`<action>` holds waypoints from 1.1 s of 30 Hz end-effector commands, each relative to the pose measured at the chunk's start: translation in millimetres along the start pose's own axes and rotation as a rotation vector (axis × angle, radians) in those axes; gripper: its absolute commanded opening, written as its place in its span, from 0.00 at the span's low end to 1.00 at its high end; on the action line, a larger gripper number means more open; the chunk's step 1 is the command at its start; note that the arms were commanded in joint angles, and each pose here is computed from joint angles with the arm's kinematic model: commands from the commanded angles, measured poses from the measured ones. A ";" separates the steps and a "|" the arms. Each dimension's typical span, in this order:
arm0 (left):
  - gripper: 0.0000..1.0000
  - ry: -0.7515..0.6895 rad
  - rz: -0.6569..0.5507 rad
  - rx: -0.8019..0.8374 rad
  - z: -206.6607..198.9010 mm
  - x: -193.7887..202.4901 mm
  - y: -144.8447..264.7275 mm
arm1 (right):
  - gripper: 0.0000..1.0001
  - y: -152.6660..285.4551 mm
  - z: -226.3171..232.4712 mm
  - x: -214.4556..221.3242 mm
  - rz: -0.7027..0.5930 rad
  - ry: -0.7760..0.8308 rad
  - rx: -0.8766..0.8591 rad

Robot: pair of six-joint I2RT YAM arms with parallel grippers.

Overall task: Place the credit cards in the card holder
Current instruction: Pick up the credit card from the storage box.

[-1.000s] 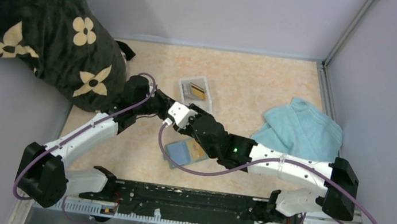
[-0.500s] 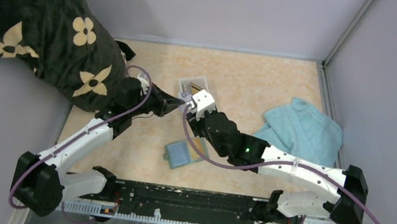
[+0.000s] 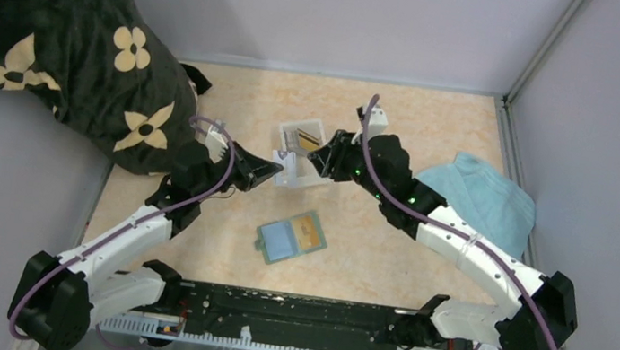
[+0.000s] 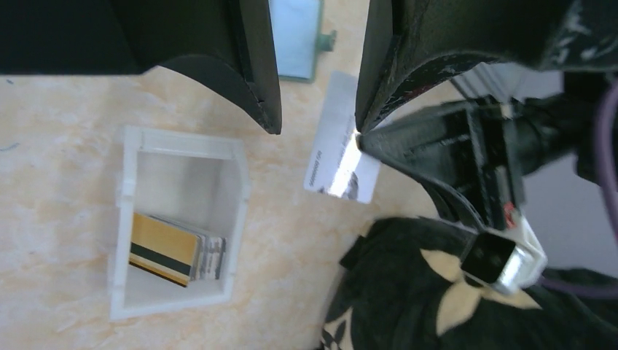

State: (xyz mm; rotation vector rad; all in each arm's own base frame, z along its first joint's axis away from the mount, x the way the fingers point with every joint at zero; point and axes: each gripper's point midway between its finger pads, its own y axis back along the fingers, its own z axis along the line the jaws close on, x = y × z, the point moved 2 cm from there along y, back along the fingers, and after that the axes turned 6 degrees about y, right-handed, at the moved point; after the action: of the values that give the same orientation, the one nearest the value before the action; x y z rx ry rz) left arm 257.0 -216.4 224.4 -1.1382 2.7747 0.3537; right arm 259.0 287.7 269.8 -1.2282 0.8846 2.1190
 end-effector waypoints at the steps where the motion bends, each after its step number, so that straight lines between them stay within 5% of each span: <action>1: 0.00 -0.050 -0.016 0.139 -16.6 -1.3 4.7 | 0.42 -1.4 26.8 -21.0 -0.019 -0.247 -0.225; 33: 0.00 0.063 0.018 0.286 -18.6 6.3 10.1 | 0.35 -27.1 24.3 19.4 0.115 -0.458 -0.368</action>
State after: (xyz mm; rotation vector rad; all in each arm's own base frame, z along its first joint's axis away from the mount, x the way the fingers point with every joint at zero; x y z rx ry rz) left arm 250.5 -218.0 230.4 -1.1156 2.7950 0.0042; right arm 253.8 324.3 240.1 -0.7611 0.4706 2.5984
